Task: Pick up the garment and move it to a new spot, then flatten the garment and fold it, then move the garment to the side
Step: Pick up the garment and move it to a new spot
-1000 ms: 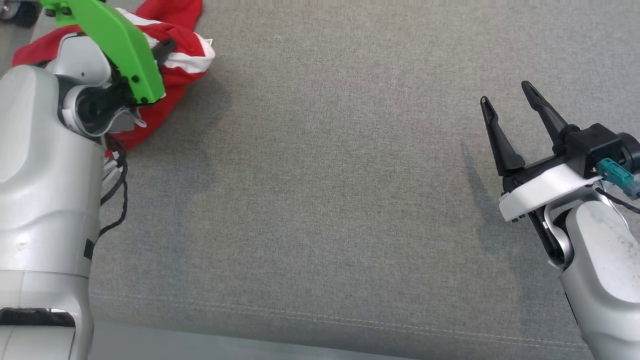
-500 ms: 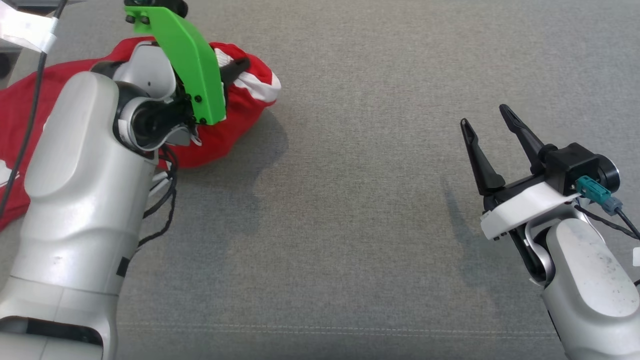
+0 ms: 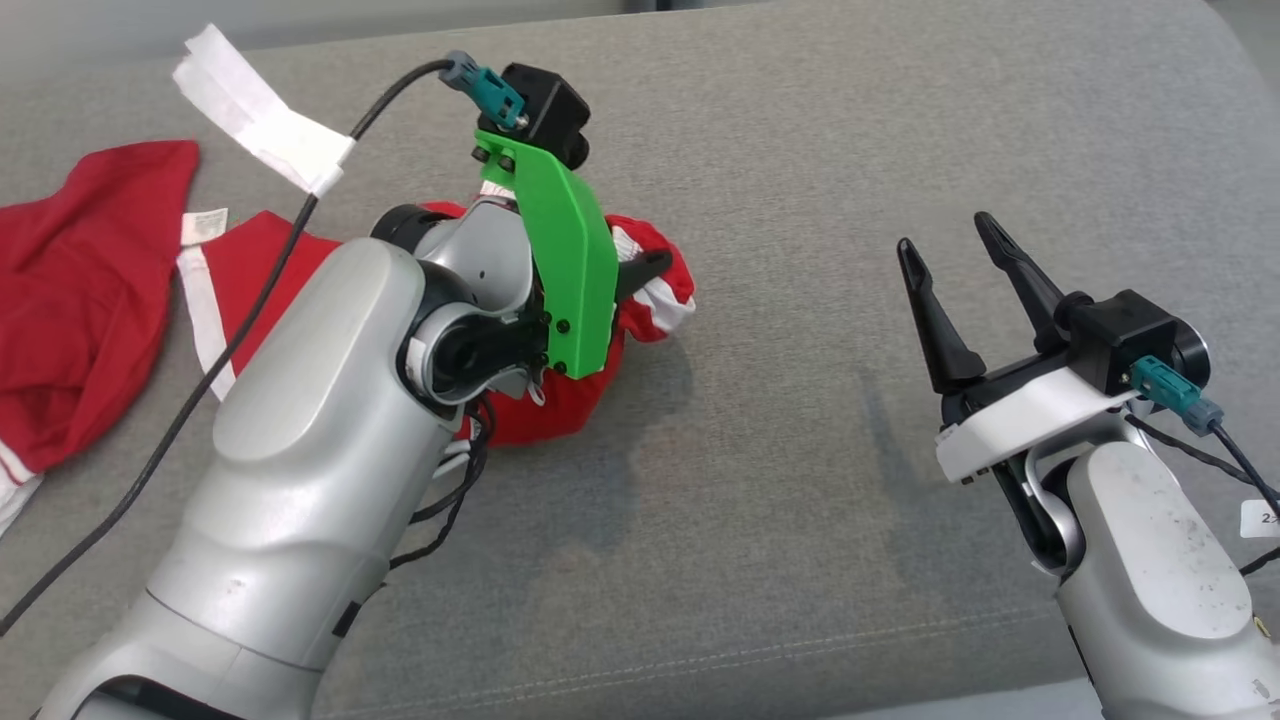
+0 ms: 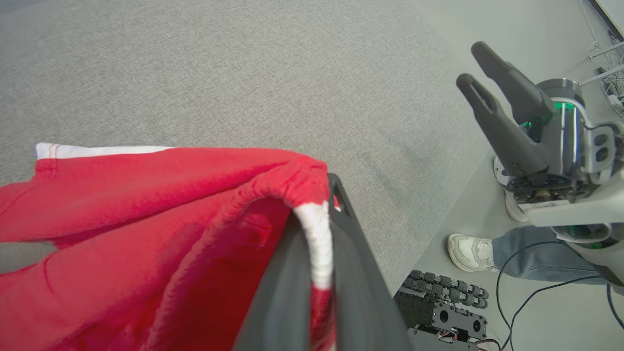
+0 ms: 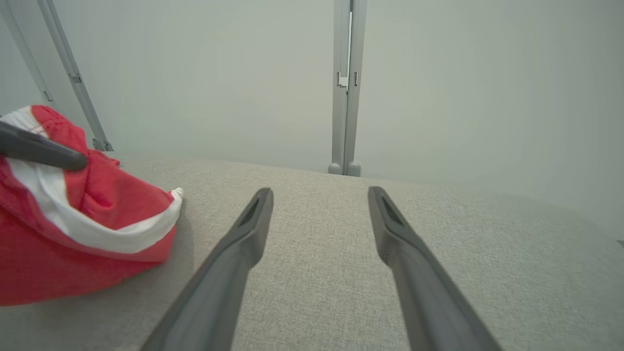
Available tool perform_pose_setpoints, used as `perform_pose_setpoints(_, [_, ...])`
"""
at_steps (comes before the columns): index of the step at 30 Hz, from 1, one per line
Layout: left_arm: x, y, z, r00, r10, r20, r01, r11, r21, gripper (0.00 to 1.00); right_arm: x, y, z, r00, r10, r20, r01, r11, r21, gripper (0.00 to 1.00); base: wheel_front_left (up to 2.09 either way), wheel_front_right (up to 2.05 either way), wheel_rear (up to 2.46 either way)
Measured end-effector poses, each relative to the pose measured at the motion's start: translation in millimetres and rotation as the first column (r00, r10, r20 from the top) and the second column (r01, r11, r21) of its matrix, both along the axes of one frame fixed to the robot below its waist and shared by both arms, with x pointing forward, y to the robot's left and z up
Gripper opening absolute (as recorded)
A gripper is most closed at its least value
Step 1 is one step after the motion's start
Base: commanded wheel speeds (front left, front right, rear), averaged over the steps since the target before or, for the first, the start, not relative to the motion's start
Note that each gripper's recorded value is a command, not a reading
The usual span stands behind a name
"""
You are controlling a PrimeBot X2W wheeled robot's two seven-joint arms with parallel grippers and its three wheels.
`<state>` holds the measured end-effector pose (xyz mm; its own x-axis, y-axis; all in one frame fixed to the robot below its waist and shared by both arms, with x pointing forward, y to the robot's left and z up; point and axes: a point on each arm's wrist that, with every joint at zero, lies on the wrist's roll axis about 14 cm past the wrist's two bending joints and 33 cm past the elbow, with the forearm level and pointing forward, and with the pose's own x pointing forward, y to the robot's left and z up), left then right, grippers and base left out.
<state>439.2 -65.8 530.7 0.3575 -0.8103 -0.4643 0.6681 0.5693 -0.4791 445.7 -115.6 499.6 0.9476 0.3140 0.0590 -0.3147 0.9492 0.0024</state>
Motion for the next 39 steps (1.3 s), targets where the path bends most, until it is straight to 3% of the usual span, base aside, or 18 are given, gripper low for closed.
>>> perform_pose_setpoints(8, [-30.4,-52.9,4.5,0.986,-0.169,0.002,0.169,0.985,-0.041,0.00,-20.1,-36.7,2.6,0.993,-0.115,-0.008,0.115,0.993,0.011,1.00,0.00,0.00,0.00])
perform_pose_setpoints(17, [-61.9,-101.4,20.8,0.950,-0.312,0.019,0.312,0.942,-0.124,0.00,-43.5,-66.1,10.2,0.978,-0.209,-0.001,0.209,0.978,0.014,1.00,0.00,0.00,0.00])
perform_pose_setpoints(19, [-71.0,-111.5,27.8,0.937,-0.349,0.015,0.347,0.925,-0.155,0.00,-49.0,-73.8,12.7,0.973,-0.233,0.004,0.233,0.972,0.013,1.00,0.00,0.00,0.00])
perform_pose_setpoints(22, [-104.0,-132.4,46.8,0.889,-0.457,0.024,0.450,0.863,-0.228,0.00,-64.0,-98.9,12.3,0.951,-0.308,-0.002,0.308,0.951,0.016,1.00,0.00,0.00,0.00])
perform_pose_setpoints(24, [-116.6,-138.7,48.7,0.869,-0.493,0.038,0.489,0.844,-0.221,0.00,-71.6,-109.9,9.7,0.940,-0.342,-0.010,0.342,0.939,0.016,1.00,0.00,0.00,0.00])
perform_pose_setpoints(26, [-115.9,-139.1,44.2,0.873,-0.487,0.038,0.484,0.851,-0.202,0.00,-74.9,-113.6,7.7,0.936,-0.352,-0.016,0.353,0.936,0.015,1.00,0.00,0.00,0.00])
perform_pose_setpoints(30, [-93.2,-127.7,23.1,0.912,-0.409,0.038,0.411,0.903,-0.129,0.00,-72.5,-110.4,4.4,0.939,-0.343,-0.024,0.343,0.939,0.017,1.00,0.00,0.00,0.00])
perform_pose_setpoints(38, [-45.0,-70.0,-24.9,0.980,-0.196,-0.036,0.194,0.979,-0.055,0.00,-59.7,-99.0,-2.0,0.956,-0.290,-0.035,0.290,0.957,-0.003,1.00,0.00,0.00,0.00])
perform_pose_setpoints(39, [-40.6,-62.1,-30.0,0.985,-0.167,-0.048,0.164,0.985,-0.051,0.06,-57.4,-96.0,-2.8,0.959,-0.280,-0.036,0.280,0.960,-0.005,1.00,0.00,0.00,0.00])
